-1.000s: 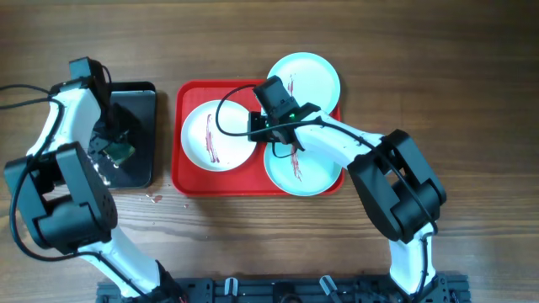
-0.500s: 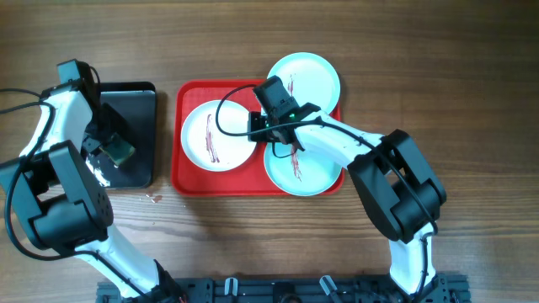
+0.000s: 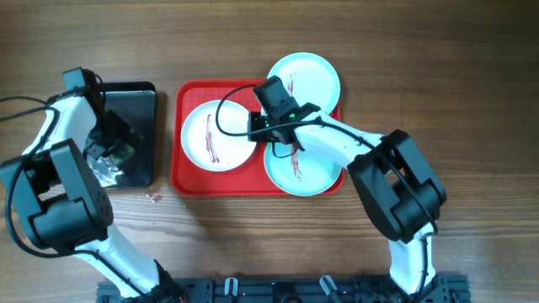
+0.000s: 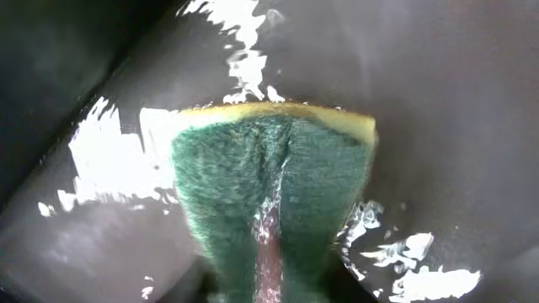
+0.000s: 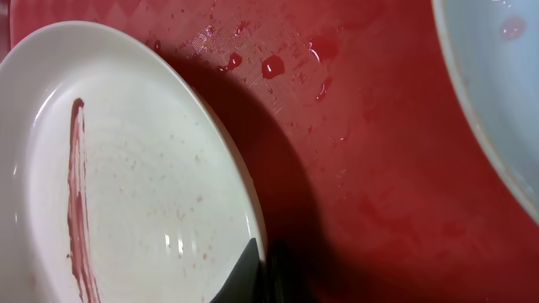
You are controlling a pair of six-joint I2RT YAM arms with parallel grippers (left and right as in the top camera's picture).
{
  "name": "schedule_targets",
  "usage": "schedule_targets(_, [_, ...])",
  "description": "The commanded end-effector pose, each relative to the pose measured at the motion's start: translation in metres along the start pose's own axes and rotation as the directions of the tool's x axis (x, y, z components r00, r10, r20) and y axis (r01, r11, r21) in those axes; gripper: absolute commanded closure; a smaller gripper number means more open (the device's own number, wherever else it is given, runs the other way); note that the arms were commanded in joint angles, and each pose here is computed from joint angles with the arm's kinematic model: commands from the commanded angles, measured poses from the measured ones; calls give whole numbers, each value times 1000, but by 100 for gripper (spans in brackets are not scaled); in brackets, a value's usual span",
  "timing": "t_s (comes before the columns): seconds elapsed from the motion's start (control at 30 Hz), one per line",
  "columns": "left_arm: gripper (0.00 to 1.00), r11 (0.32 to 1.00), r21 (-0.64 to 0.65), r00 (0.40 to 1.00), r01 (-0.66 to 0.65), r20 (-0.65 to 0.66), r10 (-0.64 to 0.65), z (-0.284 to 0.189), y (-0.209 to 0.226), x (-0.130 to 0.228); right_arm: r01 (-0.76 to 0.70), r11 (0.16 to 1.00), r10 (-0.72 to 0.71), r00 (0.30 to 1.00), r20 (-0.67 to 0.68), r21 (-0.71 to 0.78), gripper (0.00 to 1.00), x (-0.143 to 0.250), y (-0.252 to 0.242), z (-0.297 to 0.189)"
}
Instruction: Clean dirty plates on tray and stack at the side
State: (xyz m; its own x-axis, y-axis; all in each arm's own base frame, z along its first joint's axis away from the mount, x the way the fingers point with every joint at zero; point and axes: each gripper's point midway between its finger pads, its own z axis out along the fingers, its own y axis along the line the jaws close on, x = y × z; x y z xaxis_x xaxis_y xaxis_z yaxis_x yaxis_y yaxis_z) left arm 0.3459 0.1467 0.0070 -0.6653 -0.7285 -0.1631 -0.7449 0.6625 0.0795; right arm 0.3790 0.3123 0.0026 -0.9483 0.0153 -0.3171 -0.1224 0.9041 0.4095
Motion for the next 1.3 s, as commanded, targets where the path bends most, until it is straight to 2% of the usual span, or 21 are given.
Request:
schedule_targets(0.0, [96, 1000, -5, 1000, -5, -14, 5, 6, 0, 4, -24, 996, 26, 1000, -14, 83, 96, 8, -24, 13])
schedule_targets(0.2, [96, 1000, -11, 999, -8, -31, 8, 5, 2, 8, -25, 997, 27, 999, -25, 77, 95, 10, -23, 13])
schedule_targets(0.33, [96, 998, 37, 997, -49, -61, 51, -5, -6, 9, -25, 997, 27, 999, -25, 77, 96, 10, -23, 13])
schedule_targets(0.47, [96, 996, 62, 997, -64, -42, 67, -34, -9, 0, 24, 998, -23, 999, -35, 50, 96, 9, -17, 9])
schedule_targets(0.67, [96, 980, 150, 991, -129, 65, 120, -90, -25, -7, 49, 998, -48, 998, -39, 37, 96, 9, -14, 2])
schedule_targets(0.8, [96, 918, 299, 966, -260, 76, 249, -116, -70, 21, 41, 999, -41, 998, -55, 8, 96, 9, -13, 1])
schedule_targets(0.9, [96, 837, 385, 917, -388, 75, 391, -121, -105, 51, 56, 998, -56, 996, -65, -14, 96, 9, -13, 1])
schedule_targets(1.03, [96, 760, 392, 848, -519, 120, 517, -117, -134, 80, 75, 997, -78, 994, -75, -31, 96, 10, -11, 0])
schedule_targets(1.13, [96, 725, 389, 812, -569, 127, 569, -105, -147, 102, 77, 996, -80, 993, -81, -38, 96, 12, -10, 0])
schedule_targets(1.27, [96, 714, 350, 784, -607, 117, 610, -76, -151, 120, 76, 996, -79, 994, -81, -38, 96, 11, -10, 0])
